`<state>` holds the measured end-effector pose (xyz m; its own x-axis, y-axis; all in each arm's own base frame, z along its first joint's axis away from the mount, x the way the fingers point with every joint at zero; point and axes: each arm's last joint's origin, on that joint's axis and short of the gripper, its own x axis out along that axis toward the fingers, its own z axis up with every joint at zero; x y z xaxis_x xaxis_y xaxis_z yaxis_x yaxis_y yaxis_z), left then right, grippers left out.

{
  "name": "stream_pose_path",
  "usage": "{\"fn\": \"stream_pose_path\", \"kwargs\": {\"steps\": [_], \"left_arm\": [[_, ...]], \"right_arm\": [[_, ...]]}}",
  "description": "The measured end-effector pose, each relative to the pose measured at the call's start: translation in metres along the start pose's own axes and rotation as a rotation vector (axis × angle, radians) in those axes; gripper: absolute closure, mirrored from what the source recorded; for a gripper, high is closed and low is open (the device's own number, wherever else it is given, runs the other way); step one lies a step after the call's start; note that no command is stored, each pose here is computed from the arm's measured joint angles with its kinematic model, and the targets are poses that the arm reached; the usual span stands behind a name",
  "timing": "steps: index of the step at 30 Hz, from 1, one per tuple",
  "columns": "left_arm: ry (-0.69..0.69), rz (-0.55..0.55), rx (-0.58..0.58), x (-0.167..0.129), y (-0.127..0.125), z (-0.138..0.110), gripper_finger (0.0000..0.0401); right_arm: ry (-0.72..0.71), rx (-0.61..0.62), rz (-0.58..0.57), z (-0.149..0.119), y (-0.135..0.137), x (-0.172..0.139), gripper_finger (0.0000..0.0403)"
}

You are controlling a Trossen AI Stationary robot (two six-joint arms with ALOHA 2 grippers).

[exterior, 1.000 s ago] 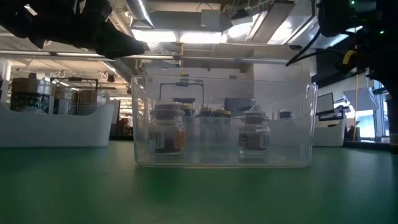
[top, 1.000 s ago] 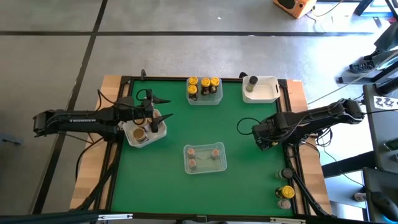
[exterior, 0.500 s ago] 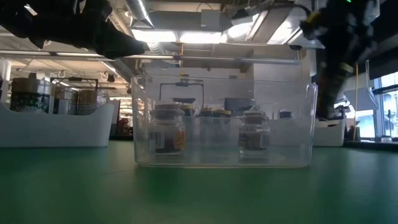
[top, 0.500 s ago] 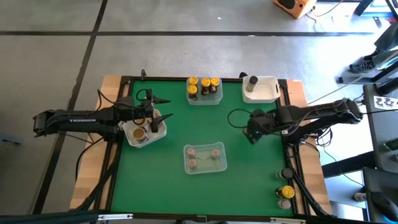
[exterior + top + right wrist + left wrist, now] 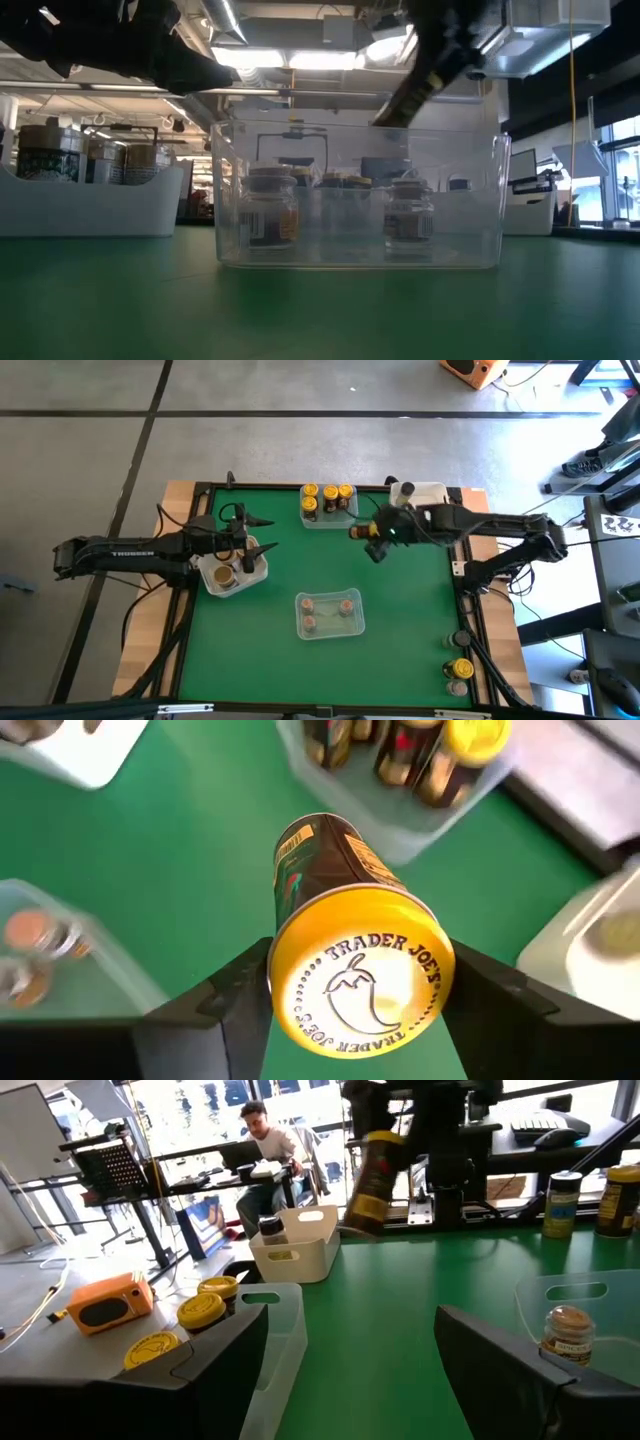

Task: Sort spices by type
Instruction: Put the yellow spice bottle into the top transparent bin

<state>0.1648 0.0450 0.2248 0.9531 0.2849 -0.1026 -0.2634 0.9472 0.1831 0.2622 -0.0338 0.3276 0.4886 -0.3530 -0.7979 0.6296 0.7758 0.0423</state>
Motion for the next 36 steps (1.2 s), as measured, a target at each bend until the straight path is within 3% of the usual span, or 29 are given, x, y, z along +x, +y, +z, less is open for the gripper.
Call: {"fn": "stream_pose_path", "kwargs": {"steps": [9, 19, 28, 36], "left_arm": [[0.000, 0.000, 0.000, 0.000, 0.000, 0.000, 0.0116], [0.000, 0.000, 0.003, 0.000, 0.000, 0.000, 0.0116], [0.000, 0.000, 0.003, 0.000, 0.000, 0.000, 0.0116], [0.005, -0.001, 0.007, 0.000, 0.000, 0.000, 0.0116]], "right_arm": [[0.012, -0.093, -0.073, 0.057, -0.009, 0.033, 0.0165], [0.030, -0.151, -0.146, 0.098, -0.033, 0.074, 0.0165], [0.131, -0.175, -0.176, 0.098, -0.048, 0.112, 0.0165], [0.123, -0.193, -0.174, 0.099, -0.048, 0.117, 0.0165]]}}
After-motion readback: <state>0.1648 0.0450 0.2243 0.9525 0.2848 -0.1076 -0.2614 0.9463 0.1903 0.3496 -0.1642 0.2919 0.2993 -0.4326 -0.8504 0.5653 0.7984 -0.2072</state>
